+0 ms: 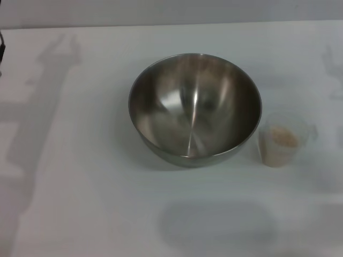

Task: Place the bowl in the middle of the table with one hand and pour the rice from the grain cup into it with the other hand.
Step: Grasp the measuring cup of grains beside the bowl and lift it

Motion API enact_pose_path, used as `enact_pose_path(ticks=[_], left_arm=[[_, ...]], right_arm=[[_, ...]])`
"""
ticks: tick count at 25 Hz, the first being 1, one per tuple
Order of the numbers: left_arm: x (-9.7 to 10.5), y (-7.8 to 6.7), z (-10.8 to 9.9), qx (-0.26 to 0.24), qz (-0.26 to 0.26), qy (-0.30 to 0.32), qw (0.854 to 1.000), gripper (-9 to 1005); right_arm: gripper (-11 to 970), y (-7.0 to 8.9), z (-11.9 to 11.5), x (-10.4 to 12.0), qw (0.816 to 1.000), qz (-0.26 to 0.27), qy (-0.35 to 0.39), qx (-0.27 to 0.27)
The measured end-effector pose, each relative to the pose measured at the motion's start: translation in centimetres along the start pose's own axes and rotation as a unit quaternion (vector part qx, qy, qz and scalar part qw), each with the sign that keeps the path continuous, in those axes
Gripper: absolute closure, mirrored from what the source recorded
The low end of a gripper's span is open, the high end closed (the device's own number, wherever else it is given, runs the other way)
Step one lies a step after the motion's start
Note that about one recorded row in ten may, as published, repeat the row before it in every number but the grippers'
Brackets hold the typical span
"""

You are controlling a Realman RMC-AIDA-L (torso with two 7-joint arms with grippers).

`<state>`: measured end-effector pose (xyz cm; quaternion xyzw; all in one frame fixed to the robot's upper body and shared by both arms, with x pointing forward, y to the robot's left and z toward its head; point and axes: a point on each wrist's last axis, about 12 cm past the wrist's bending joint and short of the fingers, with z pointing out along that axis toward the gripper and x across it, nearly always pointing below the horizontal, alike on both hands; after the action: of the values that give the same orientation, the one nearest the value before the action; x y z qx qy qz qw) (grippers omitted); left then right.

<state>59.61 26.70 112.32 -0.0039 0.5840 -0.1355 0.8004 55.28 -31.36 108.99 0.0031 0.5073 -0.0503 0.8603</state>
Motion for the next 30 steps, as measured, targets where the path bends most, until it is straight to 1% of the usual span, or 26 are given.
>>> enact_pose_path(ticks=[2,3,8,13,19,23,26,28,30], left_arm=[[0.4,0.4,-0.6,-0.001,0.0,0.011,1.0,723],[0.6,0.9,-1.2,-0.003,-0.001,0.019,1.0,712],[0.6,2.0,-2.1,-0.025,-0.005,0.018,1.0,660],[0.5,2.4,-2.7,-0.032,-0.003,0.011,0.999,361],[0.9,2.6,-3.1,-0.036,0.001,0.021,0.999,143],[1.1,2.8,-3.2,-0.039,0.006,0.028,0.999,137],[1.2,3.0,-3.3,-0.041,0.009,0.031,0.999,137],[1.2,3.1,-3.4,-0.041,0.011,0.033,0.999,137],[1.4,3.3,-3.5,-0.043,0.014,0.04,0.998,137]], right_arm=[[259,-0.1,-0.2,0.0,1.0,0.0,0.002,0.001],[259,-0.1,-0.3,0.1,1.0,-0.001,0.003,0.0],[258,-0.4,-1.3,0.0,1.0,0.002,0.001,0.004],[258,-0.8,-3.0,-0.2,1.0,0.007,-0.002,0.014],[259,-0.6,-7.0,0.0,0.999,0.031,0.027,0.014],[259,-0.2,-10.0,-0.2,0.997,0.055,0.047,0.018],[259,0.3,-11.7,-0.4,0.996,0.057,0.063,0.015],[258,0.9,-12.5,-0.5,0.996,0.053,0.072,0.013],[258,2.0,-13.4,-0.8,0.996,0.047,0.08,0.01]])
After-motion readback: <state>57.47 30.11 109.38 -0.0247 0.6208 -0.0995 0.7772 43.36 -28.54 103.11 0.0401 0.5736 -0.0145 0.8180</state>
